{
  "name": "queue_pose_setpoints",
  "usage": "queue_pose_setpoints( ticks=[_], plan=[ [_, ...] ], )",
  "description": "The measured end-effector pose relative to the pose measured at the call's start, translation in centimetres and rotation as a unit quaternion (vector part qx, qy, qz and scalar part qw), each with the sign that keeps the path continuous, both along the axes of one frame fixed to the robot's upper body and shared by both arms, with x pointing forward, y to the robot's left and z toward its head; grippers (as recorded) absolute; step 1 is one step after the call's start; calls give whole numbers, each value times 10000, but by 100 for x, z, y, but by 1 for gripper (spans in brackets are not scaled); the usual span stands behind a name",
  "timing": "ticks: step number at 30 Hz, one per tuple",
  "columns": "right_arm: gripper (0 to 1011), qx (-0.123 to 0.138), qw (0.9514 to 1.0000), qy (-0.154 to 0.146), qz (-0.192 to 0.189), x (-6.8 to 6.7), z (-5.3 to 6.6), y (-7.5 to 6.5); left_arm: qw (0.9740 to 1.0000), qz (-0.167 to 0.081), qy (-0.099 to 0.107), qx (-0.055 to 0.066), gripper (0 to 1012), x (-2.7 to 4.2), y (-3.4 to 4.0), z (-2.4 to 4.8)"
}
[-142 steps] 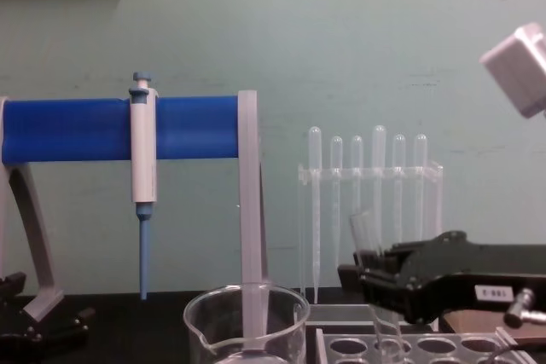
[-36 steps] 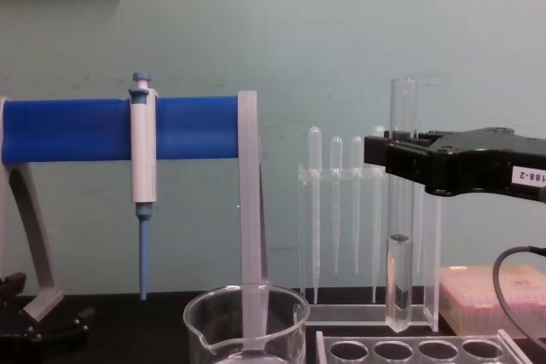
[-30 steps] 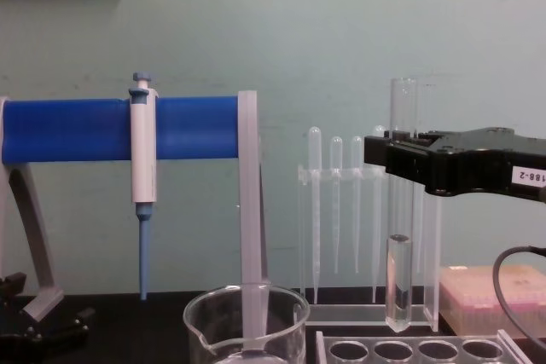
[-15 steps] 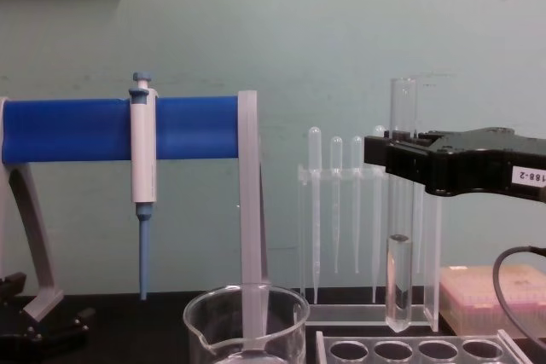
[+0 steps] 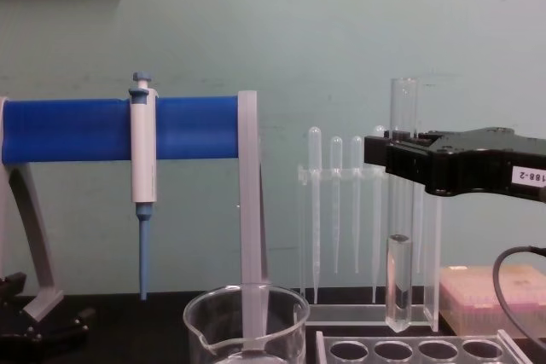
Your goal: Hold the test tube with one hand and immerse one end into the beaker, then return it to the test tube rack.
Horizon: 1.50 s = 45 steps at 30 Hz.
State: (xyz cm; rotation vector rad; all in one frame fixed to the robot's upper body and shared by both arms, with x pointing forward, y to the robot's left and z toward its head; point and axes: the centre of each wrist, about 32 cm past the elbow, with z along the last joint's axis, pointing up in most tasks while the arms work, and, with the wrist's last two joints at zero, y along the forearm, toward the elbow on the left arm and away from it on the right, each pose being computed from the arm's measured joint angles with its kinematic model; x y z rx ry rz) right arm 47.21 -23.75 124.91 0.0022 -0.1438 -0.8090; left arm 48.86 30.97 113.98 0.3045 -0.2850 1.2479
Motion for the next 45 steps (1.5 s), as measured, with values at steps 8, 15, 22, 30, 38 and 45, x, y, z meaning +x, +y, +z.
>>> queue_pose_setpoints(
  ticks=[8,15,22,30,38,45],
  plan=[
    [228,0,10000,0,0,0,0,0,10000,0,0,0,1000,0,0,0],
    [228,0,10000,1,0,0,0,0,10000,0,0,0,1000,0,0,0],
    [228,0,10000,0,0,0,0,0,10000,0,0,0,1000,0,0,0],
    [228,59,9996,-141,232,73,110,142,10000,0,0,0,1000,0,0,0],
    [228,143,9970,-250,716,311,190,494,10000,0,0,0,1000,0,0,0],
    [228,203,9956,-211,891,532,60,700,10000,0,0,-1,1000,0,0,0]
  ],
)
